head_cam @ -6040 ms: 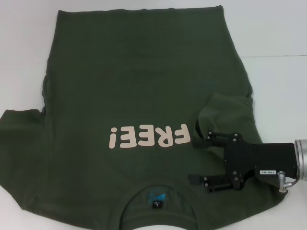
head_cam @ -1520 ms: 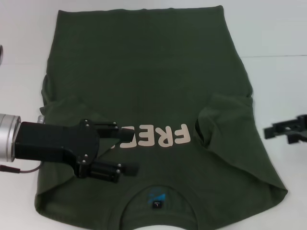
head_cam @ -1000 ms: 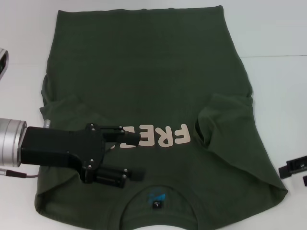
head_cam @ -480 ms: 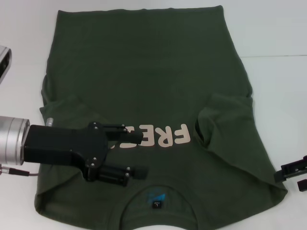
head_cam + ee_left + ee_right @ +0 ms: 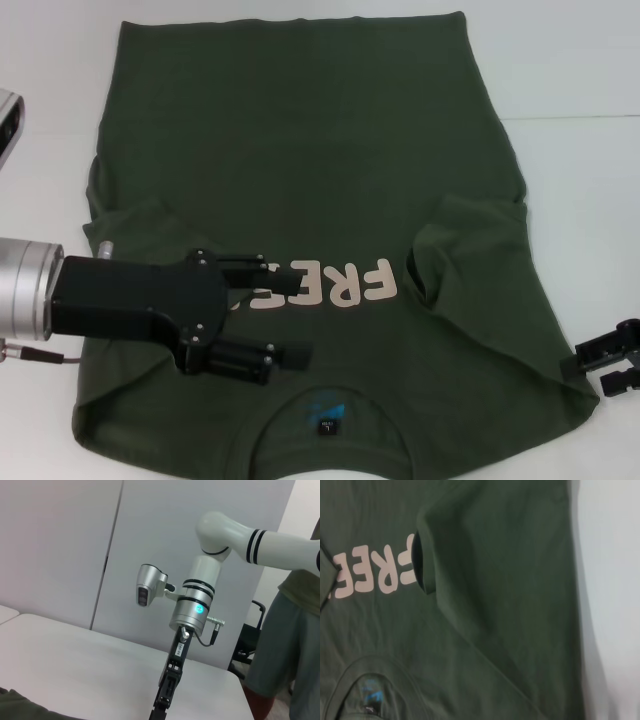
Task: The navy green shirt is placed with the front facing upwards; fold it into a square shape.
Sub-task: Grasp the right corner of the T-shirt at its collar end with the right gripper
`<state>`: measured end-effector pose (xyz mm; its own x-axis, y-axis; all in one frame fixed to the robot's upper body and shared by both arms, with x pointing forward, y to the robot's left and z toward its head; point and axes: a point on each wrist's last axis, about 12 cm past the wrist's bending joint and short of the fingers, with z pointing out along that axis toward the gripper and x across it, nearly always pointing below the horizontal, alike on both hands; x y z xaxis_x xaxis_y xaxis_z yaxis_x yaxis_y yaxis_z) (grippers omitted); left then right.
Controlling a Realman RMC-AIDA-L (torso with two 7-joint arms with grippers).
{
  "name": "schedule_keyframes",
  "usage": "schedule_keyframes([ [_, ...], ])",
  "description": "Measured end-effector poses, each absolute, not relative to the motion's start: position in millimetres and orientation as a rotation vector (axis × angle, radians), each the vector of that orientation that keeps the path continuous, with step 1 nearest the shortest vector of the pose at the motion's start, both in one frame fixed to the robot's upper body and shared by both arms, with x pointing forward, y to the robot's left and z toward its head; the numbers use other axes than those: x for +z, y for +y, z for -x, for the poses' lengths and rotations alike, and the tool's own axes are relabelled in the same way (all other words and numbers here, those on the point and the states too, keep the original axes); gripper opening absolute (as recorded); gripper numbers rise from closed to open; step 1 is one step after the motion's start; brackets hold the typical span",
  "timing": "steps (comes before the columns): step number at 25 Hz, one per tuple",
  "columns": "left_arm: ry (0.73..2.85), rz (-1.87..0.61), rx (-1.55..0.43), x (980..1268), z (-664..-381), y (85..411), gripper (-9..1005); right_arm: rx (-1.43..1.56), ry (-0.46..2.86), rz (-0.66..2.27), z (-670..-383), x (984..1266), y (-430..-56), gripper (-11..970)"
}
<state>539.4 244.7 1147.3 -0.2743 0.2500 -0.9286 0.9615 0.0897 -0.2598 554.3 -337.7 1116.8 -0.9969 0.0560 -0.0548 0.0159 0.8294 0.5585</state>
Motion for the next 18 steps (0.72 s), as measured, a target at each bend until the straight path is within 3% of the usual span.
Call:
schedule_keyframes([
  [11, 1.635, -1.215, -1.232, 1146.8, -539.2, 243.4, 860, 0.864, 2.946, -0.060, -556.3, 1113.9, -339.0, 590],
  [18, 1.638, -1.207, -1.235, 1144.9, -538.4, 242.9, 860, 0.825, 2.970, -0.045, -556.9, 1108.5, -336.1, 604],
])
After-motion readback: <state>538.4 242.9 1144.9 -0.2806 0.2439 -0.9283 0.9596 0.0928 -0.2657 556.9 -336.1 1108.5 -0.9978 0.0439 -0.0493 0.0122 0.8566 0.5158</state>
